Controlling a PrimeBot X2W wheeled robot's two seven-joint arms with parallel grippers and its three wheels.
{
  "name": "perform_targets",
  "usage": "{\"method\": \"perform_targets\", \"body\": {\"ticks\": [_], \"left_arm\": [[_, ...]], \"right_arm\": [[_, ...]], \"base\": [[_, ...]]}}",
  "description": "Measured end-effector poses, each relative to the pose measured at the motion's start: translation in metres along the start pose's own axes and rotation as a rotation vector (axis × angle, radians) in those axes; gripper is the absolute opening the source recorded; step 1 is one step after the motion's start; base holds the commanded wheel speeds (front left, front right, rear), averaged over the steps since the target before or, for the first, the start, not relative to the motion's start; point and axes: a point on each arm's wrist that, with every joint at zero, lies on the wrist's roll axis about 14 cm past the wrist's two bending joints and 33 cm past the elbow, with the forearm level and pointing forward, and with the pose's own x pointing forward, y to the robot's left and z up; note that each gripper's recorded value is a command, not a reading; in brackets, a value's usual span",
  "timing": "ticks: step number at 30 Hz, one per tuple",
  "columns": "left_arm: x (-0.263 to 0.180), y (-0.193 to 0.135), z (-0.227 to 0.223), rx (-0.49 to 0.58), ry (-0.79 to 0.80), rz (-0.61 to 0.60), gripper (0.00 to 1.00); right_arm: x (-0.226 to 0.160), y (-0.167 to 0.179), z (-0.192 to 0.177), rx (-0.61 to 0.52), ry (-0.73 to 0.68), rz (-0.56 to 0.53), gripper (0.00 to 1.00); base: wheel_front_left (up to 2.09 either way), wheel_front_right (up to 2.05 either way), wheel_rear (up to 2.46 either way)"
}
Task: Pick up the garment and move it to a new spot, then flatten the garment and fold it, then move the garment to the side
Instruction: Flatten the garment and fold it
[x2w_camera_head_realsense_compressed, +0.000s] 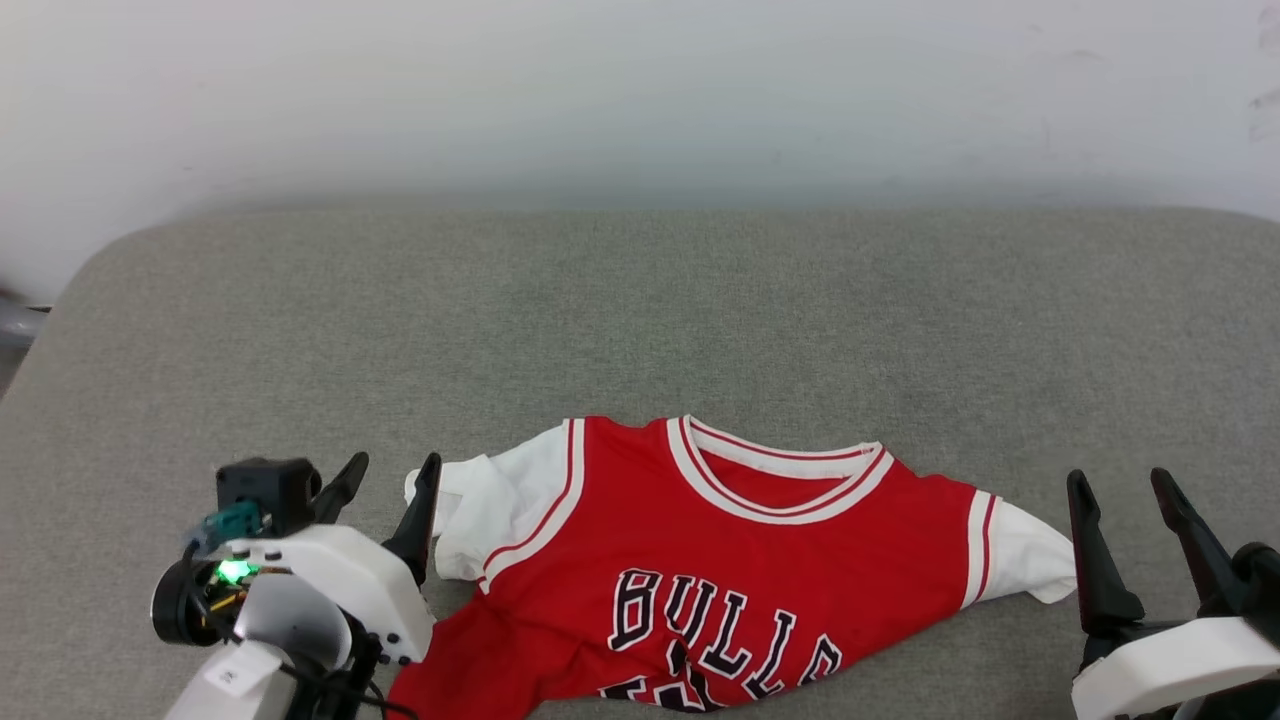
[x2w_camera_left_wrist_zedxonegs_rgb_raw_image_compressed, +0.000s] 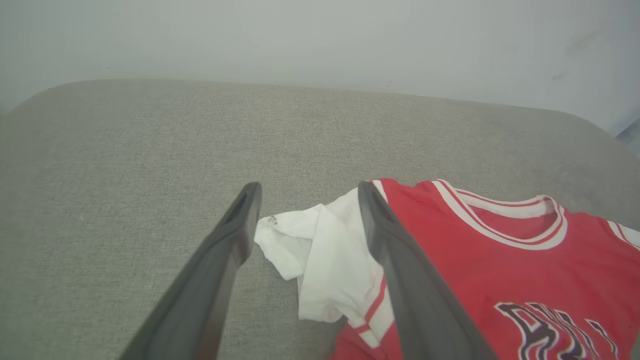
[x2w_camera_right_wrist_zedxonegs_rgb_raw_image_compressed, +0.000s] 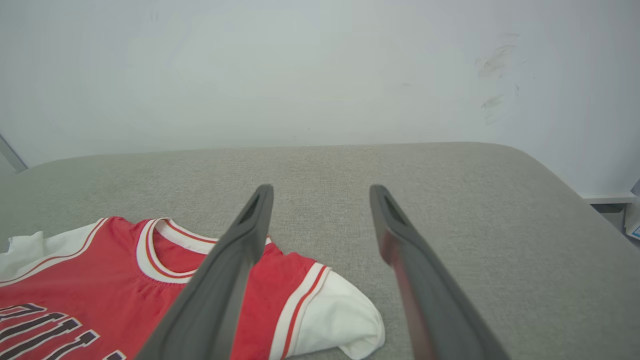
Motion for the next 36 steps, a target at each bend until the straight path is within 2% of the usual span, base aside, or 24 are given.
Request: {"method": "perform_targets", "body": {"ticks": [5, 10, 14, 18, 23, 24, 25, 27, 31, 36], "left_arm": [[0.027, -0.003, -0.017, -0.001, 0.193, -0.051, 1.0], [0.048, 0.009, -0.05, -0.007, 0.419, -0.04, 1.0], [0.061, 0.014, -0.07, -0.003, 0.543, -0.033, 1.0], [0.06, 0.027, -0.099, 0.004, 0.696, 0.002, 1.0], [0.054, 0.027, -0.121, -0.002, 0.851, -0.019, 1.0], [0.053, 0.026, -0.124, -0.004, 0.872, -0.025, 0.48], [0.052, 0.023, -0.126, -0.022, 0.888, -0.033, 0.25], [0.052, 0.023, -0.128, -0.021, 0.896, -0.041, 0.0], [0.052, 0.016, -0.129, -0.021, 0.871, -0.057, 0.0], [0.055, 0.019, -0.119, 0.029, 0.752, -0.044, 0.0]], "right_arm": [[0.007, 0.004, -0.005, 0.021, 0.013, 0.009, 1.0], [0.018, 0.0, -0.016, 0.042, 0.039, -0.004, 1.0], [0.024, -0.006, -0.029, 0.052, 0.071, -0.023, 1.0], [0.029, -0.009, -0.043, 0.069, 0.104, -0.034, 1.0], [0.033, -0.012, -0.053, 0.085, 0.12, -0.046, 1.0], [0.034, -0.013, -0.055, 0.088, 0.124, -0.047, 1.0], [0.035, -0.013, -0.056, 0.089, 0.127, -0.047, 1.0], [0.036, -0.012, -0.059, 0.095, 0.134, -0.046, 1.0], [0.038, -0.011, -0.06, 0.102, 0.137, -0.043, 1.0], [0.037, -0.013, -0.056, 0.108, 0.135, -0.047, 1.0]], "base": [[0.0, 0.0, 0.0], [0.0, 0.0, 0.0], [0.0, 0.0, 0.0], [0.0, 0.0, 0.0], [0.0, 0.0, 0.0], [0.0, 0.0, 0.0], [0.0, 0.0, 0.0], [0.0, 0.0, 0.0], [0.0, 0.0, 0.0], [0.0, 0.0, 0.0]]}}
